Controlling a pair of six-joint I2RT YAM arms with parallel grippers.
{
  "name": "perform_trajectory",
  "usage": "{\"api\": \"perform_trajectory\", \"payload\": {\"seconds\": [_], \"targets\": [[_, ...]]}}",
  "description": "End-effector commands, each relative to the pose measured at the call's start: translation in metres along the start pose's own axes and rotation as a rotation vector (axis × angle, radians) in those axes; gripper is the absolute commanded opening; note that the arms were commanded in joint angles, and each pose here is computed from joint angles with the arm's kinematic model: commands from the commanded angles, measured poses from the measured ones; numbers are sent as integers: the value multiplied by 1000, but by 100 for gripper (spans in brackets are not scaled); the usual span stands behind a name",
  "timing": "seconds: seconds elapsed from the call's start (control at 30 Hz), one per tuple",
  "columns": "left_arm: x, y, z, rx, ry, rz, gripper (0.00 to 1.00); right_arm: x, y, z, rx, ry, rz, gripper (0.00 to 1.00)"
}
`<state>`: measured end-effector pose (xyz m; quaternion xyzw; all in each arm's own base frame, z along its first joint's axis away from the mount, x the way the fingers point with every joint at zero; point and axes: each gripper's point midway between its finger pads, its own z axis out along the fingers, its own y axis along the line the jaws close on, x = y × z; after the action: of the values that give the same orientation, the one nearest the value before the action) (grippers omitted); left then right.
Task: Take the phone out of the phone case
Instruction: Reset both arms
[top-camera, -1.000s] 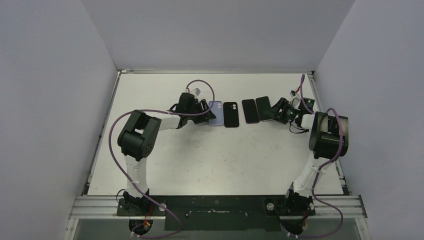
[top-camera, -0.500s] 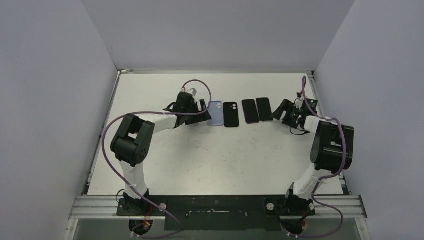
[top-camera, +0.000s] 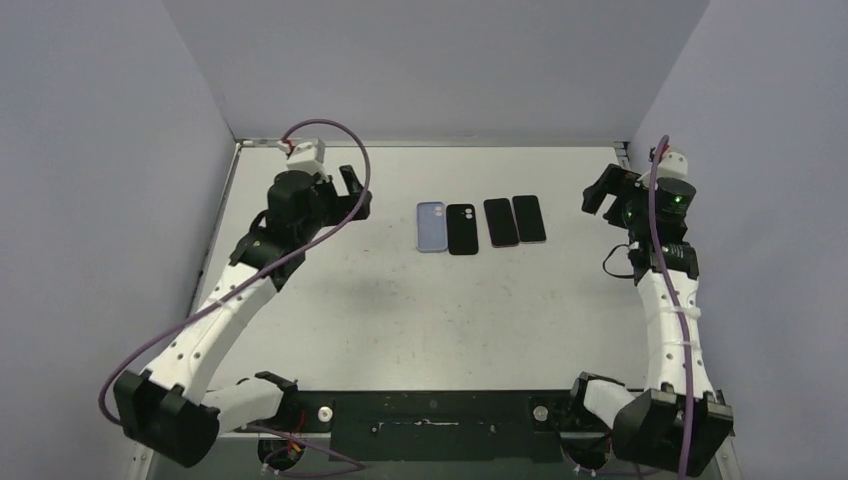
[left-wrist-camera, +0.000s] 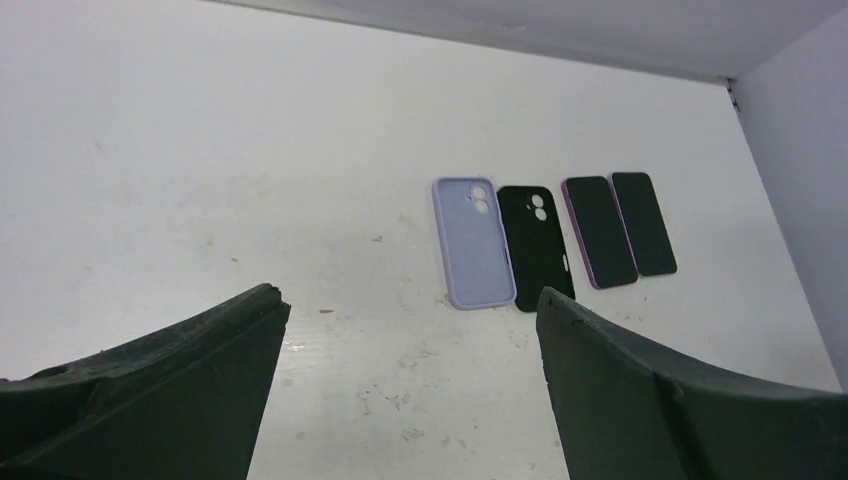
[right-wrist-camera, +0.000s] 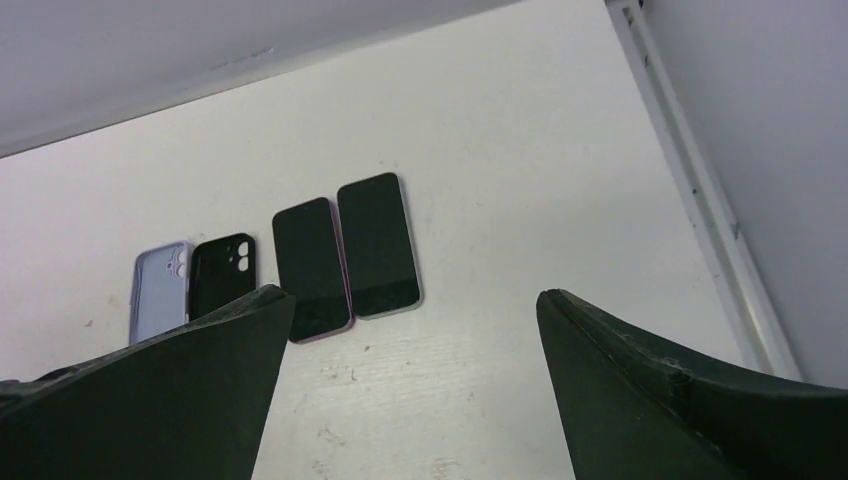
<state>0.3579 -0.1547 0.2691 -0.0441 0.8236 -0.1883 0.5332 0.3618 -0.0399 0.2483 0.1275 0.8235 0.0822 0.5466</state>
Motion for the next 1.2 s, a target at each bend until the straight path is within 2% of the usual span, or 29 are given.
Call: {"api": "perform_trajectory", "payload": {"seconds": [0.0, 0.1, 0.23, 0.37, 0.43, 0.6, 0.87, 1.17], "targets": [[-38, 31, -58, -144, -125, 73, 94, -27, 9, -41, 101, -65, -171, 99], [-64, 44, -104, -197, -251, 78, 96, -46, 13, -74, 166, -150, -236, 100], [-74, 65, -144, -272, -350, 76, 97, -55, 13, -107, 188, -271, -221, 100], [-59, 91, -167, -350, -417, 64, 97, -45, 2, -133, 223, -375, -192, 100], [-48, 102, -176, -367, -451, 64, 97, -32, -3, -138, 224, -377, -193, 100], [-17, 127, -186, -400, -503, 56, 97, -1, -25, -141, 303, -359, -169, 100], [20, 148, -168, -432, -524, 28, 97, 19, -40, -136, 359, -332, -194, 100], [28, 146, -152, -429, -472, 67, 97, 22, -36, -132, 331, -314, -218, 100]]}}
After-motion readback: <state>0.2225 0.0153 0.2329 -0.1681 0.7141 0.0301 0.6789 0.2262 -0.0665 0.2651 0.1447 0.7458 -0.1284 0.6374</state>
